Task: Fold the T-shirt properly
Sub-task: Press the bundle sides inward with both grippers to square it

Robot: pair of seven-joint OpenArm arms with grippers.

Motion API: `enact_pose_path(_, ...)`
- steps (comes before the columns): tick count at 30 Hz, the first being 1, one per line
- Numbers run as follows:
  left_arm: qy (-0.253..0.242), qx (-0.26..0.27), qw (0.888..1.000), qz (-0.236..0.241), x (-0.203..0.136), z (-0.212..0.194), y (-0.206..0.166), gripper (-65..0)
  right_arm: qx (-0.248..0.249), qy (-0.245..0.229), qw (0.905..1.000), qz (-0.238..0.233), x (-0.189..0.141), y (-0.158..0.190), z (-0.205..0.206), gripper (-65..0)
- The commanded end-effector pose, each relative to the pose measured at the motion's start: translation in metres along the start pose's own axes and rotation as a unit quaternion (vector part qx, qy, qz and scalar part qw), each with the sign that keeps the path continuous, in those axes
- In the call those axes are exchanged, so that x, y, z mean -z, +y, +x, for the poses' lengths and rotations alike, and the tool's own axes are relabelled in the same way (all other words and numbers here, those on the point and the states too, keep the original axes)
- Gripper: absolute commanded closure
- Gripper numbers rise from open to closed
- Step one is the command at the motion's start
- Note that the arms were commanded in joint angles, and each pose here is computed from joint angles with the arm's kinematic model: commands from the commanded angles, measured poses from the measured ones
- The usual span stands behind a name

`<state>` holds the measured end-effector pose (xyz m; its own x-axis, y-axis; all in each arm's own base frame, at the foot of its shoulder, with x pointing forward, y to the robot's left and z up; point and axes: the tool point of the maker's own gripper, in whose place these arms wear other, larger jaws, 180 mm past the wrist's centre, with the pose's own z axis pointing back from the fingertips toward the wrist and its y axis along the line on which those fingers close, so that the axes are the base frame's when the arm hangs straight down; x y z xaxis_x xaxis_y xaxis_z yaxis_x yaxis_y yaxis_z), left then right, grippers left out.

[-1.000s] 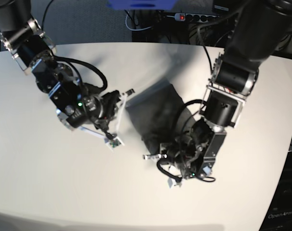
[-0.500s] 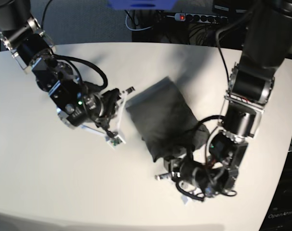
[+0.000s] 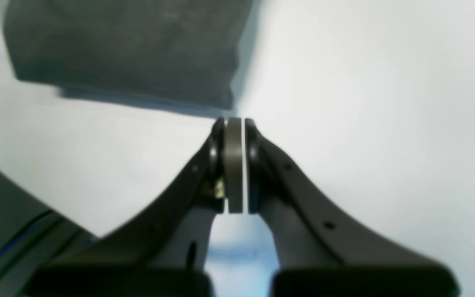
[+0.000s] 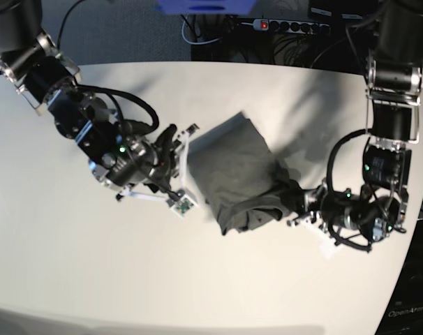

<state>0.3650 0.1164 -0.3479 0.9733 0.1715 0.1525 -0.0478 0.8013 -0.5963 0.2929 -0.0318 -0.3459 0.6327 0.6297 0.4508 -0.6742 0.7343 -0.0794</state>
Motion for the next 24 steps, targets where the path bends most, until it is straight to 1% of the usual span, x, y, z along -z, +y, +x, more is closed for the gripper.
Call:
enact_pose_path(1,-0.014,0.01,1.0,-0.008,-0.009,0.007,-0.006,-1.8,-0.013,-0.019,0.9997,-0.013,-0.004,-0.01,0.012,-0.1)
enact_pose_path(3,-0.006,0.006,1.0,0.001,-0.007,-0.004,0.004,-1.8,-0.022,-0.02,0.9994,-0.017,0.0,-0.012,0.015,-0.1)
enact_pose_path(6,0.005,0.008,1.0,0.001,-0.002,-0.021,0.007,-1.8,-0.036,-0.024,0.9989,-0.02,0.006,-0.014,0.019,-0.1)
enact_pose_path(9,0.014,0.006,1.0,0.001,0.004,-0.032,0.009,-1.8,-0.068,-0.029,0.9971,-0.021,0.014,-0.01,0.02,-0.1)
enact_pose_path(14,0.031,-0.007,0.999,0.003,0.011,-0.05,0.018,-1.8,-0.104,-0.021,0.9943,-0.011,0.04,0.001,0.008,-0.1)
enact_pose_path(20,0.029,-0.017,0.999,0.008,0.016,-0.056,0.026,-1.8,-0.153,-0.003,0.988,-0.021,0.067,-0.005,-0.008,-0.1)
enact_pose_path(24,0.03,-0.019,0.999,0.01,0.017,-0.058,0.028,-1.8,-0.154,0.006,0.9875,-0.03,0.072,-0.014,-0.012,-0.1)
